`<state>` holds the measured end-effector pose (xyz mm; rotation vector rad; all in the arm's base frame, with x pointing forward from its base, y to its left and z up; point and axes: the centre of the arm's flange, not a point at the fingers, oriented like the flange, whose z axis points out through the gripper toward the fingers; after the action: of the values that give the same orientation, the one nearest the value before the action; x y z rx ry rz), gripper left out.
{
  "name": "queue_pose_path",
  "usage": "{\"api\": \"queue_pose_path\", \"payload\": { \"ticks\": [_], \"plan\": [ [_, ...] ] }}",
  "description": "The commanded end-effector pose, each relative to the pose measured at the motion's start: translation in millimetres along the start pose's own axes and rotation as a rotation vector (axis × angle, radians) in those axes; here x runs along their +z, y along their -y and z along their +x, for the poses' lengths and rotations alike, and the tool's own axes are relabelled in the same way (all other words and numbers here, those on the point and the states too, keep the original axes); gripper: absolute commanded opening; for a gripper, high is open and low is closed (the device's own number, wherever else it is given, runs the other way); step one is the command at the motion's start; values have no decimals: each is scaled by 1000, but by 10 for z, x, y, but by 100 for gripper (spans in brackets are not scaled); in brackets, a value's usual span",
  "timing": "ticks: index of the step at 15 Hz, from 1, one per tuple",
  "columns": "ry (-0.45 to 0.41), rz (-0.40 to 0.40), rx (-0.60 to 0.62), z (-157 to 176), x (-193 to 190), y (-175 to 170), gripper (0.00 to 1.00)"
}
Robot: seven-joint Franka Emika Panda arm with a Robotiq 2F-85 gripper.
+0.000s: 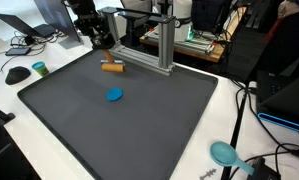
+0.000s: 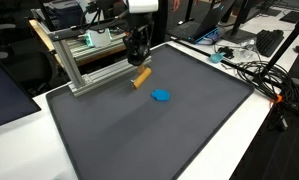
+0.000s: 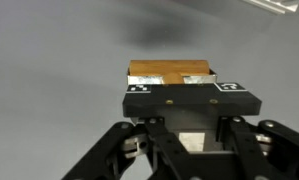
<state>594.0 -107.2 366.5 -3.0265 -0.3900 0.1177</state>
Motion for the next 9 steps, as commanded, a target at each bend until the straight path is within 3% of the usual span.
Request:
{"api": "queue_pose_path", "payload": {
  "ticks": [1, 5, 9],
  "plan": [
    [-64, -21, 190, 42, -272, 344, 22],
    [-94, -51, 405, 271, -331, 608, 22],
    [-102, -44, 630, 391, -132, 729, 22]
  ]
}}
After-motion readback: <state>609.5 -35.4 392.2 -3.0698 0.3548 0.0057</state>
